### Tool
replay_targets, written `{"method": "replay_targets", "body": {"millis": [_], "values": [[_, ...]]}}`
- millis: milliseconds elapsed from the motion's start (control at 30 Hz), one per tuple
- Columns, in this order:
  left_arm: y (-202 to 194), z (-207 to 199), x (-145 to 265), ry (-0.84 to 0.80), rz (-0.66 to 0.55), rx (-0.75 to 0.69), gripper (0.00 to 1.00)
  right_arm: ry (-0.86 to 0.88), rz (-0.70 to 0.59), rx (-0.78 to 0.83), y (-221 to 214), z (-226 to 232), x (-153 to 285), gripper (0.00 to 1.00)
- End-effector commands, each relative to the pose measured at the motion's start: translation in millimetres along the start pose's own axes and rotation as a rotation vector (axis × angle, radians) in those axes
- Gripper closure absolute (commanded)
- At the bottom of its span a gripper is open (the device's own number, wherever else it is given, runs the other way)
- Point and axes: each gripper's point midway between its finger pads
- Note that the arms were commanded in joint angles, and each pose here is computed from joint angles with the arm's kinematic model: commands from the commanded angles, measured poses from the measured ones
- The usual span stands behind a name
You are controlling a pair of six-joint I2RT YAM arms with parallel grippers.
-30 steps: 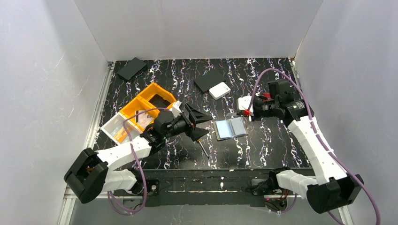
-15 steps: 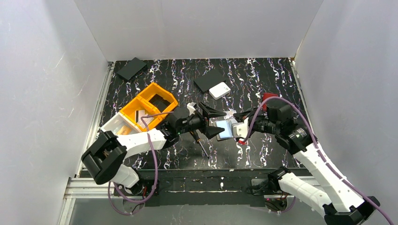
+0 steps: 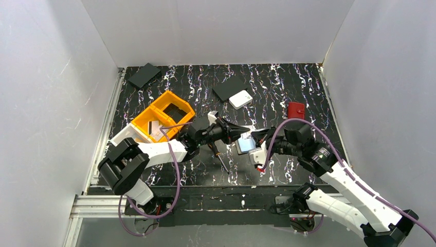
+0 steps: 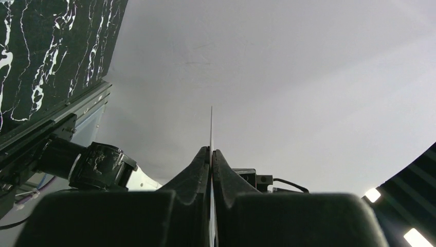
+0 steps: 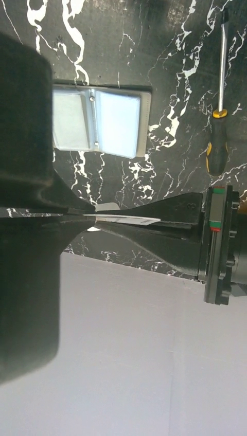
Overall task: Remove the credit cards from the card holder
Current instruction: Place the credit card in the storage box.
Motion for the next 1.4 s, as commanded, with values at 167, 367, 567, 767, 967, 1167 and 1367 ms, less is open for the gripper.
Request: {"method": "replay_targets", "body": {"millis": [167,367,567,767,967,1167,1367], "values": [[6.1,-8.2,12.8,-0.12,-0.011,-0.148,1.0,0.028,-0.022,-0.018,11.4,11.2,5.8,0.12],[47.3,30.3,48.4,-0.058,-0.042,-0.575,1.0,0.078,-0.005,-0.327,16.9,28.7,19.2,0.02],[25.2,51.2,83.4,0.049,0.165,-1.165,1.0,0.045,-0.052,-0.742,14.9,44.9,10.7,0.02],[8.4,43.7,118.3,0.071,0.262,-1.425,1.0,0.037,-0.075,-1.116,11.2,44.2,-2.9,0.02],[-14.2,24.6,118.5,-0.072,0.282,-1.488,1.0,0.249,-0.211,-1.511,41.0,33.0,-5.4,0.02],[-34.6,-12.5,94.0,-0.231,0.239,-1.468,1.0,0.429,-0.383,-1.482,69.8,26.4,0.0,0.02],[-44.7,-36.2,76.3,-0.297,0.152,-1.475,1.0,0.569,-0.388,-1.521,70.3,35.6,-2.2,0.1]]}}
Point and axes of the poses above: each gripper's point midway between its finger pads, its own x axis back along the fingers, its own z axis along the line the jaws close on, y = z × x, and after that the axes turned 15 degrees about -x, right-handed
